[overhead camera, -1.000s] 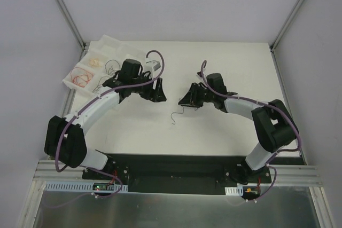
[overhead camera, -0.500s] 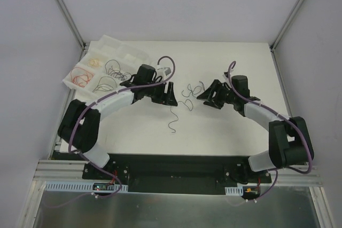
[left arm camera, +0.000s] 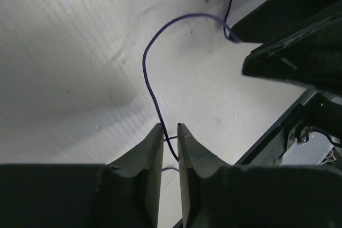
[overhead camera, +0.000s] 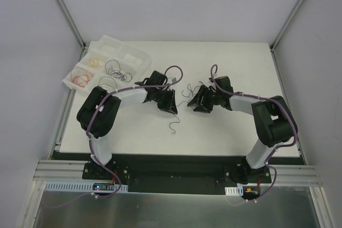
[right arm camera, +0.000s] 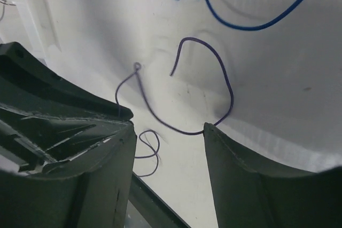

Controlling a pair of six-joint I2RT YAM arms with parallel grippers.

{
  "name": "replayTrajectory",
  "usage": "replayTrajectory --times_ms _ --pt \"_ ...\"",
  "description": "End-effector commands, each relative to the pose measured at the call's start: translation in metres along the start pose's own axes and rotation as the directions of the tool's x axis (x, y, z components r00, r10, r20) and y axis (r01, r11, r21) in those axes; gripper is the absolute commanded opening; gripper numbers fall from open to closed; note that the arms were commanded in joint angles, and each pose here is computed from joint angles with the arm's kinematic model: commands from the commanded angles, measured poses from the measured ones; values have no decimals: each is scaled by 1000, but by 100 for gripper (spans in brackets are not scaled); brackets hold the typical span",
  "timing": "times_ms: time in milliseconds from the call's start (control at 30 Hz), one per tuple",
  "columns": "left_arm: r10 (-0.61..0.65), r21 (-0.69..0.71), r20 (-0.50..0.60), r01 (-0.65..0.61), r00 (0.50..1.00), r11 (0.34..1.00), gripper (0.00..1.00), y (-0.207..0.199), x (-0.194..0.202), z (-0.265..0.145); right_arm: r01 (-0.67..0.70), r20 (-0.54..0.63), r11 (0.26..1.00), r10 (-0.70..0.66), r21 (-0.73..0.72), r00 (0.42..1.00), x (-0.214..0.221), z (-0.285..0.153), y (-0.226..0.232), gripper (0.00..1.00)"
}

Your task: Untangle the cables

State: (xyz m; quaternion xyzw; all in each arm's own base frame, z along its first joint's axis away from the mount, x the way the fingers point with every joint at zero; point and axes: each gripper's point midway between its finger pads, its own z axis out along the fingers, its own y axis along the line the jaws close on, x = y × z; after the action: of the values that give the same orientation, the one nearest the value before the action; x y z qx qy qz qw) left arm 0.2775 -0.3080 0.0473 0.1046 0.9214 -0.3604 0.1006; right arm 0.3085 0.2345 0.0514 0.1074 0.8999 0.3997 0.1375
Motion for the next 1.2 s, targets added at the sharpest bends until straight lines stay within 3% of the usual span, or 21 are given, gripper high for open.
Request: replayTrajectory --times_ms 0,100,267,633,900,1167 --pt "26 24 14 -26 1000 999 10 -9 -4 -4 10 19 1000 -10 13 1000 1 13 9 56" --pt "37 20 15 -37 999 999 0 -8 2 -8 -18 14 999 17 40 1000 6 18 -2 55" --pt "49 48 13 -49 999 998 0 -13 7 -13 -72 39 997 71 12 997 6 22 -3 55" --pt "130 50 95 -135 987 990 0 -32 -2 -43 14 191 999 -22 43 981 -17 -3 -7 59" --pt "203 -75 267 -190 942 979 0 -24 -50 -118 120 377 993 -105 -17 920 -34 -46 -3 66" --pt "208 -212 485 -116 850 970 0 12 -114 -220 106 355 992 -76 -67 932 -33 -38 -4 67"
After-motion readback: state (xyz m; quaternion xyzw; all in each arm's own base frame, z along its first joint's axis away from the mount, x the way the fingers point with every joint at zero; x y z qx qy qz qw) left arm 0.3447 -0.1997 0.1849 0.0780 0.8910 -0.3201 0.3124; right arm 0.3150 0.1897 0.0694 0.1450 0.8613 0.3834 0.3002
